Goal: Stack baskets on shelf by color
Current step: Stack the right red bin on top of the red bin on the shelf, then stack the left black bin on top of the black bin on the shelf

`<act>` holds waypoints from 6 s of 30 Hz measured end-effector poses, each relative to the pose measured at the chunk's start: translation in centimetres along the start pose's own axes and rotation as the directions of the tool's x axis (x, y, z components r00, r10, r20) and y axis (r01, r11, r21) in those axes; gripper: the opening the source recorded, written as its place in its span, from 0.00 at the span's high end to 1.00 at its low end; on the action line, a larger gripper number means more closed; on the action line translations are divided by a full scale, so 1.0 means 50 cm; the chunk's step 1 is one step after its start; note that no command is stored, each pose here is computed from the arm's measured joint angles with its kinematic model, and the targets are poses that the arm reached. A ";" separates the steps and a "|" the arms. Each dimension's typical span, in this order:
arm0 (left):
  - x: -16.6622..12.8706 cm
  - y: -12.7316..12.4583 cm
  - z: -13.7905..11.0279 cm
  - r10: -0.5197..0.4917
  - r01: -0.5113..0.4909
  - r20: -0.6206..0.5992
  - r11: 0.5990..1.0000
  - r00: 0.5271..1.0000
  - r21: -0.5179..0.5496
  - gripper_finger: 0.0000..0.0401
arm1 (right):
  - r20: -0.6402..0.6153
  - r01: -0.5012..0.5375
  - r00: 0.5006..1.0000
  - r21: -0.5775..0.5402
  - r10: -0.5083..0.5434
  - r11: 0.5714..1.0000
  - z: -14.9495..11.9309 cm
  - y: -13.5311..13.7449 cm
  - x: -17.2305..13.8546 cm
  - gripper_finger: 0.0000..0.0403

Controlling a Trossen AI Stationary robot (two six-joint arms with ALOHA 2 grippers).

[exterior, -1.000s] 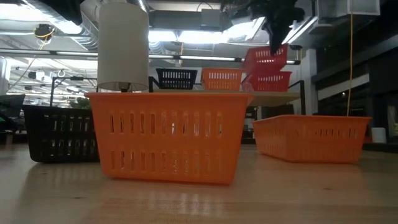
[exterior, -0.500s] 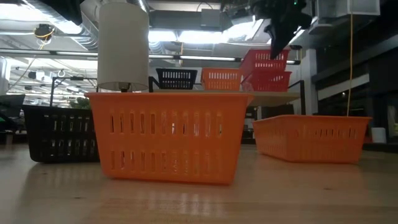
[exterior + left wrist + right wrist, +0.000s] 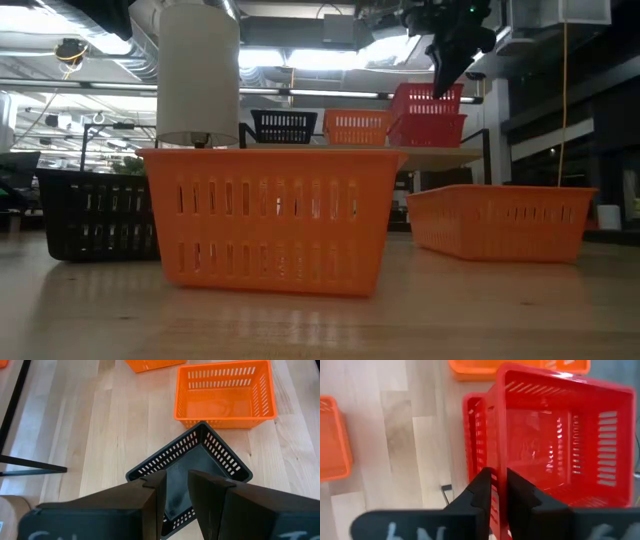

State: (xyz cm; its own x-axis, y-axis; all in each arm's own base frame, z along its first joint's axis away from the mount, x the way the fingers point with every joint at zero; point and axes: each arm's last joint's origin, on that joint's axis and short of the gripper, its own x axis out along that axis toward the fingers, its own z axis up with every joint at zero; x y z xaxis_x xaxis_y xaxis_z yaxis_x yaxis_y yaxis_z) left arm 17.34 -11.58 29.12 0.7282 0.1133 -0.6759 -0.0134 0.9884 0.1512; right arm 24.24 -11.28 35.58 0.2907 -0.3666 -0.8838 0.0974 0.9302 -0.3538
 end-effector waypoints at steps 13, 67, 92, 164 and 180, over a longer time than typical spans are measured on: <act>0.000 0.000 0.000 0.000 0.000 0.000 1.000 1.000 0.000 0.82 | 0.013 -0.032 0.999 0.067 0.031 0.997 0.001 0.002 0.000 0.80; 0.128 -0.092 0.023 -0.060 0.062 0.012 0.980 0.998 -0.191 0.82 | -0.077 -0.139 0.974 0.548 0.215 0.825 -0.033 0.380 -0.147 0.67; 0.267 -0.157 -0.034 -0.064 0.001 -0.177 0.942 0.982 -0.336 0.82 | 0.065 -0.167 0.986 0.518 0.156 0.839 -0.026 0.406 -0.161 0.67; 0.132 0.501 0.204 0.149 -0.161 -0.221 0.986 0.964 -0.039 1.00 | 0.105 -0.115 0.992 0.519 0.070 0.847 -0.024 0.402 -0.160 0.67; 0.160 0.512 0.198 0.193 -0.206 -0.268 0.978 0.944 -0.022 1.00 | 0.105 -0.117 0.992 0.518 0.072 0.847 -0.023 0.402 -0.160 0.67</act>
State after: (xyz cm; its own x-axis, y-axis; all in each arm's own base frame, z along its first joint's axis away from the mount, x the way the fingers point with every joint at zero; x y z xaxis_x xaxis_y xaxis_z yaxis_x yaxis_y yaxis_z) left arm 29.59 13.63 34.72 0.5011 0.3244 -0.8023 -0.1776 0.9459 0.2715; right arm 22.76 10.32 35.17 0.3952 -0.2946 -0.8701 0.5420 0.8395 -0.0380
